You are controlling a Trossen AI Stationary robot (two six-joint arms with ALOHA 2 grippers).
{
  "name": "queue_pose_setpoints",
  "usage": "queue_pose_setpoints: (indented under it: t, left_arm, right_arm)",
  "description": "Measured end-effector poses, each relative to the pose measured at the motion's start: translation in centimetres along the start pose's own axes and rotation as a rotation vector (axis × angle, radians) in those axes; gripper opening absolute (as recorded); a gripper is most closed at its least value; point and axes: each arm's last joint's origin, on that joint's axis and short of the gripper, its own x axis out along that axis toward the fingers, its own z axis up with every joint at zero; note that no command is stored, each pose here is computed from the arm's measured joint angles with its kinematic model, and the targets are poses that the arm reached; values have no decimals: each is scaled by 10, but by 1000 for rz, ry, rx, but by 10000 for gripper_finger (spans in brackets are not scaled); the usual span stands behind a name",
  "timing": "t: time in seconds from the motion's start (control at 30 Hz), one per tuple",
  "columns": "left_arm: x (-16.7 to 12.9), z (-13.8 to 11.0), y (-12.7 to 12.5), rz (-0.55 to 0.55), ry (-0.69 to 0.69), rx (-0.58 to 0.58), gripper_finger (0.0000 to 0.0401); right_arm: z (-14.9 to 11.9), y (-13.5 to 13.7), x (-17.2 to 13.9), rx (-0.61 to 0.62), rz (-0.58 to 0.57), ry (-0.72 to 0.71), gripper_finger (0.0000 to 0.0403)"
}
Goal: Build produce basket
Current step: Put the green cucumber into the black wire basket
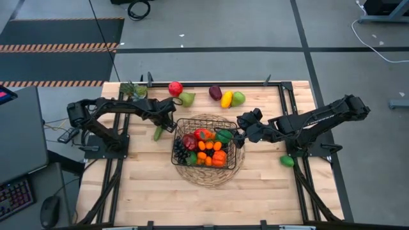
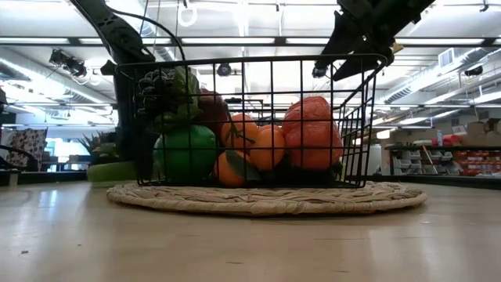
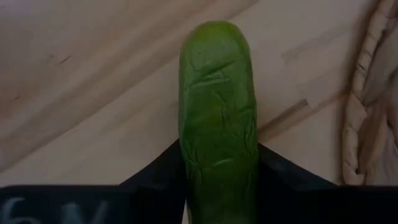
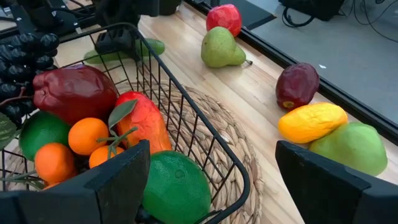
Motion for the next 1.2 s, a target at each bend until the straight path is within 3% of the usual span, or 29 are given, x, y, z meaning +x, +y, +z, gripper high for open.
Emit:
queue_pose_setpoints:
  t: [0.27, 0.6, 0.83, 1.03, 1.2]
  left_arm:
    - [-43, 11, 0, -42, -117, 56, 141]
    - [-138, 32, -16, -154, -455, 120, 141]
    - [-191, 28, -56, -315, -645, 259, 141]
    - [-210, 6, -94, -475, -779, 436, 146]
    - [-210, -10, -124, -506, -851, 534, 144]
  right_arm:
    - [1, 0, 0, -18, -2, -7, 349]
    - [1, 0, 0, -17, -5, -7, 349]
    - [1, 0, 0, -17, -6, -7, 349]
    - [-3, -3, -1, -74, -20, 30, 349]
    - [-3, -12, -10, -37, -65, 23, 349]
